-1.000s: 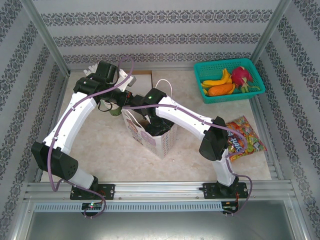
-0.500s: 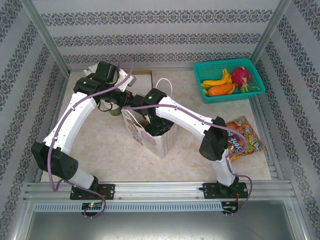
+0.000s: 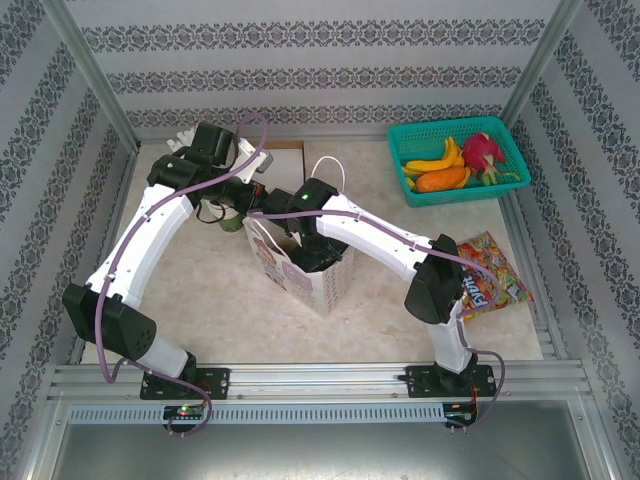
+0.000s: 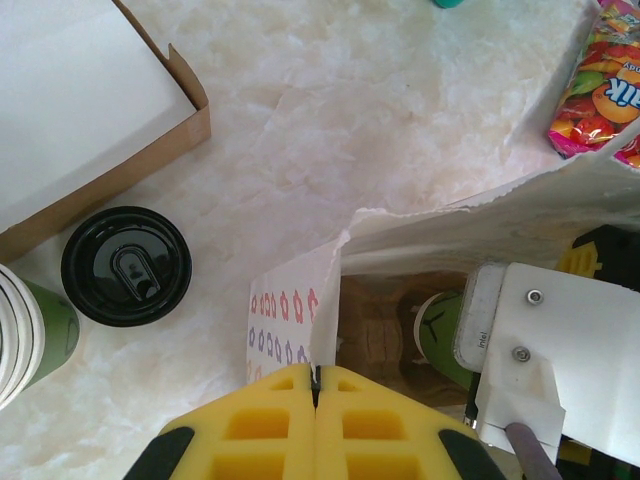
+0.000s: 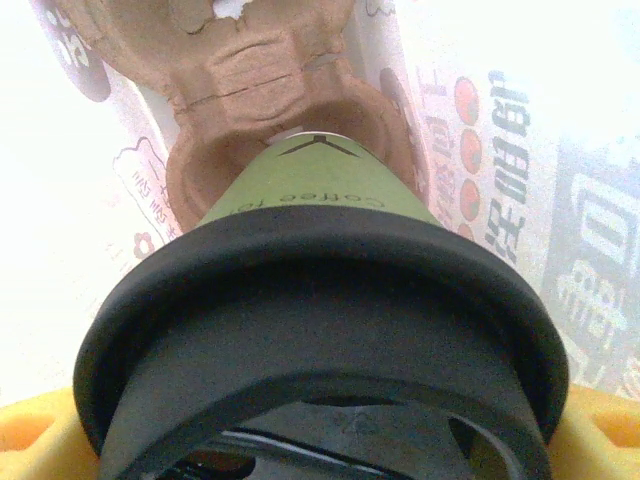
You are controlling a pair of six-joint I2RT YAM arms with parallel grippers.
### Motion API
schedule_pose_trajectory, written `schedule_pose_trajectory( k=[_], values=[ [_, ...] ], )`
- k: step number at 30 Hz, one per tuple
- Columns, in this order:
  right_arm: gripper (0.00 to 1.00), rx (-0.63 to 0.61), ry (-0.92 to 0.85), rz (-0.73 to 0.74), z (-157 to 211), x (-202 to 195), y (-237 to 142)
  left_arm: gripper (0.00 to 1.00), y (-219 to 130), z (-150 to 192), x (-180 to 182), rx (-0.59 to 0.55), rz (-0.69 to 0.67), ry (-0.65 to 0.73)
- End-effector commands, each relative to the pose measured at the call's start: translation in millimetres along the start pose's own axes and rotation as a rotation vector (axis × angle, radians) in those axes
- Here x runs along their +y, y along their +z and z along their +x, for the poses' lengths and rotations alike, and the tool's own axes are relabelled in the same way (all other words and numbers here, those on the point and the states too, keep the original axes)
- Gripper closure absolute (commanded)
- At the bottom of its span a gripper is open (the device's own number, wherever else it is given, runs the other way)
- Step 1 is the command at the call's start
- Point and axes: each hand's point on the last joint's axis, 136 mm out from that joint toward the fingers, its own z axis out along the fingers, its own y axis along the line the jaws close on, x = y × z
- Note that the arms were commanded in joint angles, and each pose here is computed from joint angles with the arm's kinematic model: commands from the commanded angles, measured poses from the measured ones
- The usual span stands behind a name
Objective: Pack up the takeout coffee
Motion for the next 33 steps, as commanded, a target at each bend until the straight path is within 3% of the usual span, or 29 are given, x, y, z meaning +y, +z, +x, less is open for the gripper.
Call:
schedule_pose_trajectory(
  k=[1, 33],
  values=[
    [0.41, -0.022, 0.022, 0.014, 2.5, -9.3, -8.1, 1.00, -4.0, -0.8, -1.6, -0.020, 0.009, -0.005],
    [0.41, -0.063, 0.031, 0.006, -3.5, -8.8, -6.8, 1.00, -2.8, -1.1, -2.0, -0.018, 0.013, -0.006]
  ],
)
